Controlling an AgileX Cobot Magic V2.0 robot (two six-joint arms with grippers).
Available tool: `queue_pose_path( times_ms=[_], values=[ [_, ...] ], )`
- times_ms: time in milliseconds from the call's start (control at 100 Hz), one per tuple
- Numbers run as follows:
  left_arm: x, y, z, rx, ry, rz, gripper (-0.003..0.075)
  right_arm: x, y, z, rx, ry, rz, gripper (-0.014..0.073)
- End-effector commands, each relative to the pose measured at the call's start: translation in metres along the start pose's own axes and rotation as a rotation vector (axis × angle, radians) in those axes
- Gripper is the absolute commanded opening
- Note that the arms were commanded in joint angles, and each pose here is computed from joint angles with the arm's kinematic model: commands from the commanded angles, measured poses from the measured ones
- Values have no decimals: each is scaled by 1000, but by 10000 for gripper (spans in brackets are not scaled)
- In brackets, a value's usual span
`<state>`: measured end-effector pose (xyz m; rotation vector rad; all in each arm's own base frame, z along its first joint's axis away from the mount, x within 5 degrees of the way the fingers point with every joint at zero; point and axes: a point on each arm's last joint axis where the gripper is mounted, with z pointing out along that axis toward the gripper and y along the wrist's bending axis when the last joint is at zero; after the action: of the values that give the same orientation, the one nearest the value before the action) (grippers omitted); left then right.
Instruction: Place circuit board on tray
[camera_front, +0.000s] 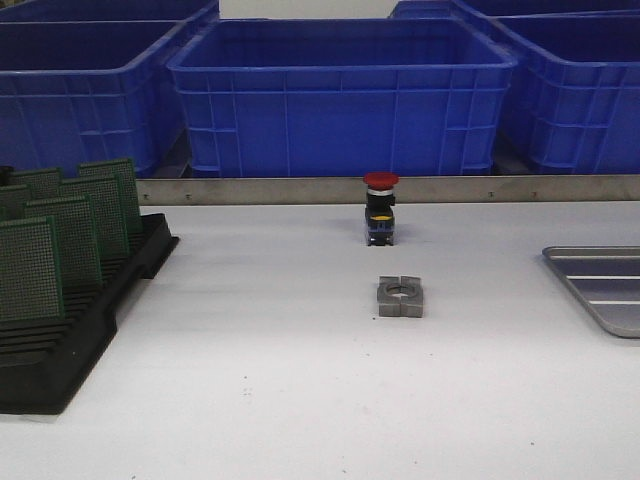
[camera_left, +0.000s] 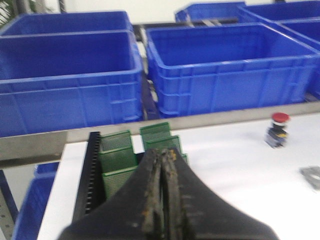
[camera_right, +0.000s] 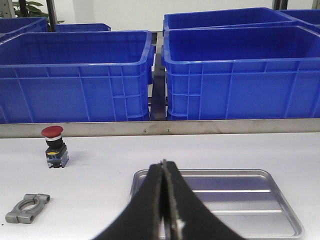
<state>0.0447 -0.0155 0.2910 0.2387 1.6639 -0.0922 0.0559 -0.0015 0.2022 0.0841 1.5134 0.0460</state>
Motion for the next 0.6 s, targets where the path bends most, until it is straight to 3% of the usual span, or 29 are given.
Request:
queue_pose_path(
  times_ms=[0, 320, 590],
  values=[
    [-37, 1, 2, 41, 33, -5, -18, -6, 1, -1, -7, -83, 1, -59],
    [-120, 9, 47, 157, 359, 61, -19, -6, 1, -1, -7, -83, 1, -59],
    [-129, 16, 86, 187, 538, 79, -18, -6, 1, -1, -7, -83, 1, -59]
  ],
)
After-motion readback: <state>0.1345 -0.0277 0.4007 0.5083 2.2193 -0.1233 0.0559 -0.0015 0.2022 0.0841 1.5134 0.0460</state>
